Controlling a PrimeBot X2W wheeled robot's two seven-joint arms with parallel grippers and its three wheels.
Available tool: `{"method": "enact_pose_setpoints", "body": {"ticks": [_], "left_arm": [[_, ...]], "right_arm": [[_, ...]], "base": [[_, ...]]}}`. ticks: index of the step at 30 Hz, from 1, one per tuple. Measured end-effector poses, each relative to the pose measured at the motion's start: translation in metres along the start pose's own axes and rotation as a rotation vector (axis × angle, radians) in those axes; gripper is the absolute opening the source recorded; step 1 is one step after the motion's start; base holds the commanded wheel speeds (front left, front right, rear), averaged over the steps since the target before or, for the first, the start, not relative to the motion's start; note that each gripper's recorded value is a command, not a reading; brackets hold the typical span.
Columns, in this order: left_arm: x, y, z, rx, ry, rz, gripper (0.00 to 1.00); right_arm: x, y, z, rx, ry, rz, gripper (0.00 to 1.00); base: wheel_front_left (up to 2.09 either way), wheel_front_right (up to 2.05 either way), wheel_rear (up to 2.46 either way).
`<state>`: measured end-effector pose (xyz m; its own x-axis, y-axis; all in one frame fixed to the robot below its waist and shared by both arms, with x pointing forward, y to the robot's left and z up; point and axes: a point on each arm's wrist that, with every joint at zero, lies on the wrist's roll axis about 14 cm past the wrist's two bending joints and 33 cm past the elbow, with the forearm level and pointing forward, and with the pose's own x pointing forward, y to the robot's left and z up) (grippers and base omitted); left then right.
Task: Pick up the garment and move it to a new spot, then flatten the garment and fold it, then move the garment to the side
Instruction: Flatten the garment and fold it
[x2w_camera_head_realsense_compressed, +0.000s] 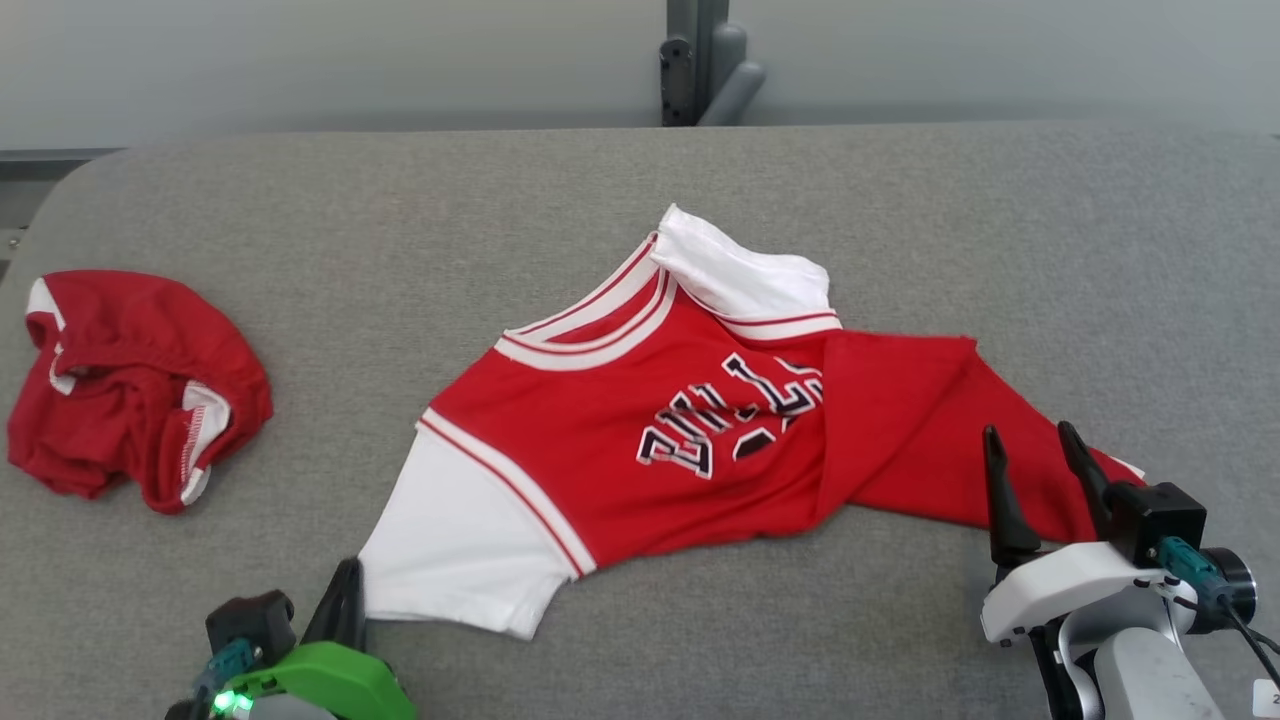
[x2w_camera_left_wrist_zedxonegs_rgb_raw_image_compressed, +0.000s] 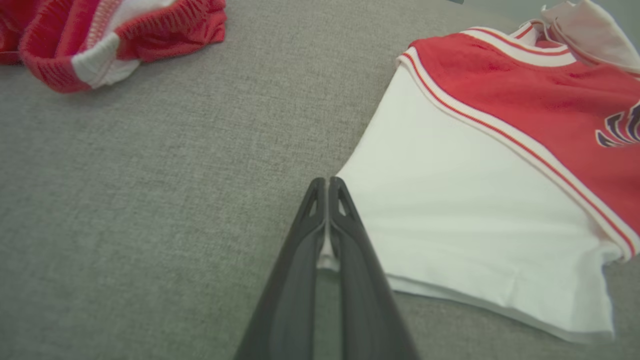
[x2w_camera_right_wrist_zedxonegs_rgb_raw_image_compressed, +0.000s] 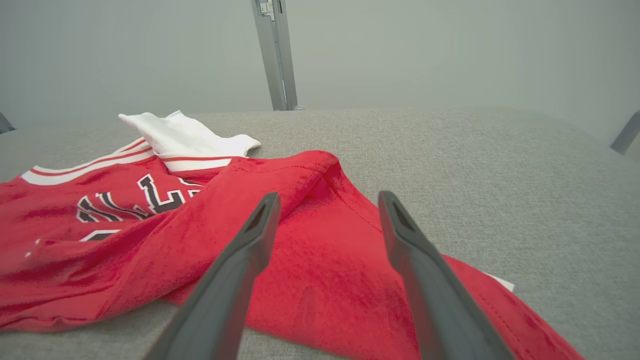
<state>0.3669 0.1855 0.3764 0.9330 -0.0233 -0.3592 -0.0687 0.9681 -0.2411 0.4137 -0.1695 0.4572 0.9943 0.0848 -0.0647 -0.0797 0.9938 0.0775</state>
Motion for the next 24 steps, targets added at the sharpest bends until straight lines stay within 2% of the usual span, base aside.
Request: {"method": "enact_pose_setpoints", "body": {"ticks": [5, 10, 11, 12, 18, 24], "left_arm": [[-0.036, 0.037, -0.020, 0.005, 0.025, 0.133, 0.00], [-0.055, 0.037, -0.034, -0.025, 0.036, 0.168, 0.00], [-0.055, 0.035, -0.033, -0.022, 0.032, 0.161, 0.38], [-0.054, 0.032, -0.030, -0.015, 0.022, 0.154, 1.00], [-0.032, 0.009, 0.013, 0.033, -0.100, 0.075, 1.00], [-0.021, -0.009, 0.022, 0.054, -0.124, 0.018, 1.00]], "right_arm": [[0.001, 0.020, 0.005, 0.007, -0.011, 0.053, 1.00], [0.001, 0.031, 0.009, 0.004, -0.018, 0.085, 1.00], [0.001, 0.031, 0.009, 0.004, -0.019, 0.086, 1.00], [0.001, 0.031, 0.008, 0.004, -0.017, 0.086, 1.00], [0.011, 0.037, 0.006, 0.004, -0.010, 0.103, 1.00], [0.015, 0.022, -0.016, 0.009, 0.063, 0.056, 1.00]], "base": [[0.00, 0.00, 0.00], [0.00, 0.00, 0.00], [0.00, 0.00, 0.00], [0.00, 0.00, 0.00], [0.00, 0.00, 0.00], [0.00, 0.00, 0.00]]}}
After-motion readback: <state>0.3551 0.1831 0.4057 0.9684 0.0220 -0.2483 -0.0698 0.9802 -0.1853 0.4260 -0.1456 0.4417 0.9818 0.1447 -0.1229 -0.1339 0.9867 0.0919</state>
